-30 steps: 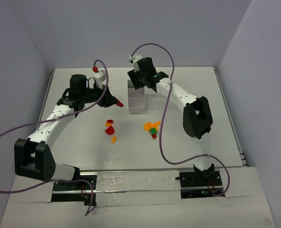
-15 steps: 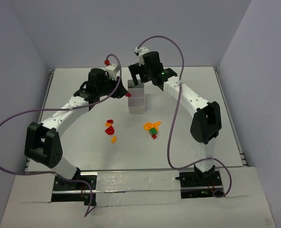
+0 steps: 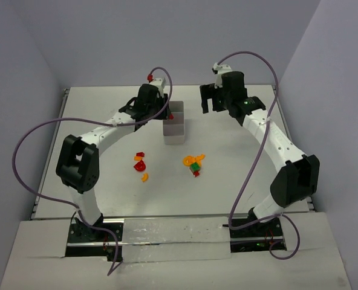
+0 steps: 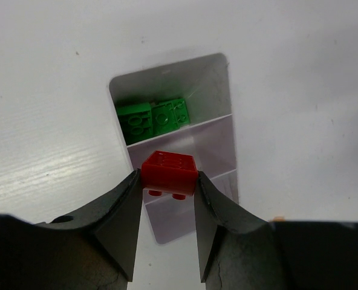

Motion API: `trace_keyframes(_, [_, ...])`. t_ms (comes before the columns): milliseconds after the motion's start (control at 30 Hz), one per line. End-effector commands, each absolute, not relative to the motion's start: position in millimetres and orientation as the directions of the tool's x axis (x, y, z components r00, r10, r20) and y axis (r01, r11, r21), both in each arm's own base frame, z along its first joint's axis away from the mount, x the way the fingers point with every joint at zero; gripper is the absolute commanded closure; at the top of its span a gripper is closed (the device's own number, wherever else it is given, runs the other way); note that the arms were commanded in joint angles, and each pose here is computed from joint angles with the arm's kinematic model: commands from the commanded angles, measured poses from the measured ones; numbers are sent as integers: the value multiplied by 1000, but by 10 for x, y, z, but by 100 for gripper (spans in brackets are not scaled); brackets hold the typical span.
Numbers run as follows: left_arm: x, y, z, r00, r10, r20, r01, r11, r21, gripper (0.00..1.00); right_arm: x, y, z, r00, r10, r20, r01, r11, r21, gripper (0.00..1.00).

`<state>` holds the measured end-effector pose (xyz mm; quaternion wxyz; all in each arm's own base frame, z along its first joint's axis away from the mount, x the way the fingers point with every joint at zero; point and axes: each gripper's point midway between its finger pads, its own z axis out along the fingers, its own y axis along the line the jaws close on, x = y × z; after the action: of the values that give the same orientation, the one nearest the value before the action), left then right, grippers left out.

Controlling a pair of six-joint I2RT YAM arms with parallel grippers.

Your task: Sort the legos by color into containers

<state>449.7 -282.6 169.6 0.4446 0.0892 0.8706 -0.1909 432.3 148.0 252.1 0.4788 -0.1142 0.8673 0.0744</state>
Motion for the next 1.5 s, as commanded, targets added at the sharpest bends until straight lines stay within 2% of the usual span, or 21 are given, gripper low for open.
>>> trace_keyframes(0, [4559, -2908, 1793, -584, -50, -810, 290, 920, -265, 95, 4108, 1312, 2548, -522, -97, -848, -249, 968, 43, 0])
trace_keyframes(133, [4563, -2943, 1732, -589, -43, -807, 282, 925, -255, 81, 4015, 1298, 2462, -544, -97, -834, -270, 961, 64, 0])
trace_keyframes(233, [4575, -2966, 1718, -593, -41, -804, 280, 926, -253, 65, 3912, 1312, 2371, -563, -118, -818, -298, 952, 67, 0])
trace_keyframes(533, [4590, -3003, 1896, -574, -41, -818, 301, 918, -257, 36, 3599, 1328, 2074, -630, -182, -755, -364, 928, 80, 1])
trace_keyframes(667, [4583, -3005, 2069, -560, -45, -827, 311, 914, -260, 33, 3467, 1343, 1993, -649, -215, -730, -395, 915, 83, 4])
trace_keyframes(867, [4454, -2816, 2728, -473, -85, -877, 328, 907, -264, 29, 3117, 1647, 1796, -660, -348, -666, -531, 843, 86, 14])
trace_keyframes(1000, [4275, -2462, 2964, -443, -93, -892, 309, 918, -249, 26, 2791, 2001, 1534, -661, -487, -571, -641, 763, 90, 17])
trace_keyframes(1233, [4035, -1768, 2819, -452, -132, -882, 204, 947, -246, 22, 2451, 2273, 927, -709, -611, -352, -686, 713, 143, 22])
trace_keyframes(1467, [3943, -1567, 2823, -434, -132, -891, 178, 957, -228, 21, 2509, 2325, 687, -735, -615, -285, -666, 734, 133, 26])
